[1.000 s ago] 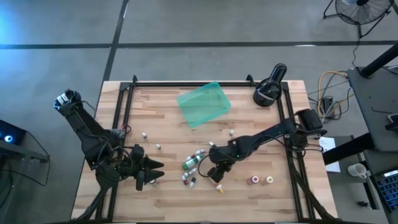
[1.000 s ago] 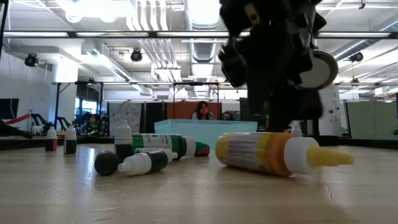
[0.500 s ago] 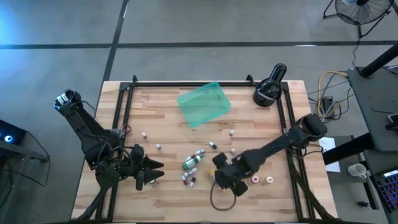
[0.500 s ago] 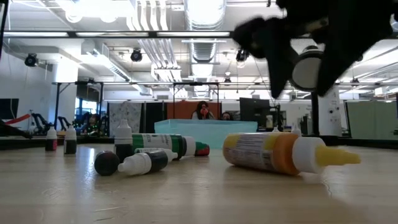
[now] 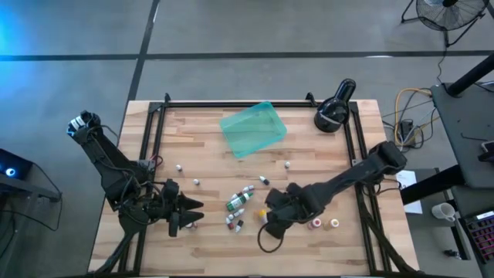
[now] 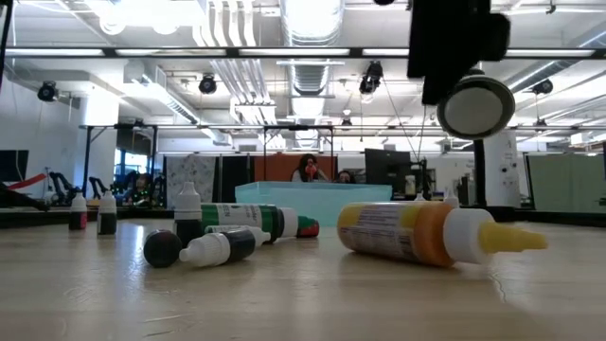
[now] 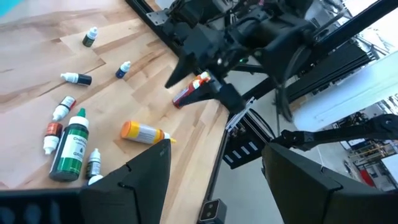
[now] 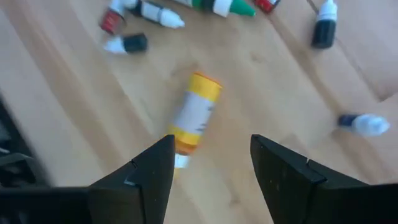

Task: Pick & Place food coloring
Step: Adjust the orange big food coloring bottle

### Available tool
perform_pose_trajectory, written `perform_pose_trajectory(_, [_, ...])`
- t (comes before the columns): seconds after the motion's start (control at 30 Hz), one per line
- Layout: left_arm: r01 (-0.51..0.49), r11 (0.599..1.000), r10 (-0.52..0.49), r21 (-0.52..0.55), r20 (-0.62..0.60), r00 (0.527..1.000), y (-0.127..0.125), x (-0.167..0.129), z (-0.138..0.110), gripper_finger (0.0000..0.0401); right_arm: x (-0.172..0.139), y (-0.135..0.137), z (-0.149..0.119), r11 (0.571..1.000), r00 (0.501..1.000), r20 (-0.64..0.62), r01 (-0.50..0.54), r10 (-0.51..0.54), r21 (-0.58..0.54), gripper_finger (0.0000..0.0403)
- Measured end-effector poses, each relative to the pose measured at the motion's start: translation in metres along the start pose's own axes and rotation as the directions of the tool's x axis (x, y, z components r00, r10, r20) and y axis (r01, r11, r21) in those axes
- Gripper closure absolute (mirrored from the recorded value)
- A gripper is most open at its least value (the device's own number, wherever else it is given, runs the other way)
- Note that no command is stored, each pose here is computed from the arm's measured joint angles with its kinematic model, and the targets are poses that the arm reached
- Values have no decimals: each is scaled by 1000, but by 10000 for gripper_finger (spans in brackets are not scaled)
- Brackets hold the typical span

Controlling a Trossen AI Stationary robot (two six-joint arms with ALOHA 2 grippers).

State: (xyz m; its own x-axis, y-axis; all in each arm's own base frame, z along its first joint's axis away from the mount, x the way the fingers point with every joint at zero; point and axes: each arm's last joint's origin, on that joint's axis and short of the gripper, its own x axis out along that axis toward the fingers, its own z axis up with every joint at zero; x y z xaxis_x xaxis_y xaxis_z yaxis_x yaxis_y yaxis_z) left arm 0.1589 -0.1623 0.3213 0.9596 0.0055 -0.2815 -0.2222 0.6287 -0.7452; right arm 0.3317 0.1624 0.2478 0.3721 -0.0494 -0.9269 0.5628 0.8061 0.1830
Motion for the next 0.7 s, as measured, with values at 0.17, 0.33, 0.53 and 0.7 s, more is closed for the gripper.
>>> perform_pose_trajectory(0.17, [0, 1000, 0, 0, 0, 1000, 0, 0, 0, 176, -8, 12, -2, 976, 990, -85, -95, 113, 198, 210])
perform_pose_trajectory(0.33, [0, 1000, 0, -19, 2, 1000, 0, 0, 0, 176, 12, 18, -11, 947, 968, -215, -54, 128, 316, 219])
perform_pose_trajectory(0.53, [1, 1000, -1, -29, 1, 1000, 0, 0, 0, 176, 45, 22, -19, 961, 960, -270, 12, 66, 278, 218])
perform_pose_trajectory(0.7, [7, 1000, -7, -2, -19, 1000, 0, 0, 0, 176, 63, 28, -24, 954, 955, -293, 47, 43, 294, 194])
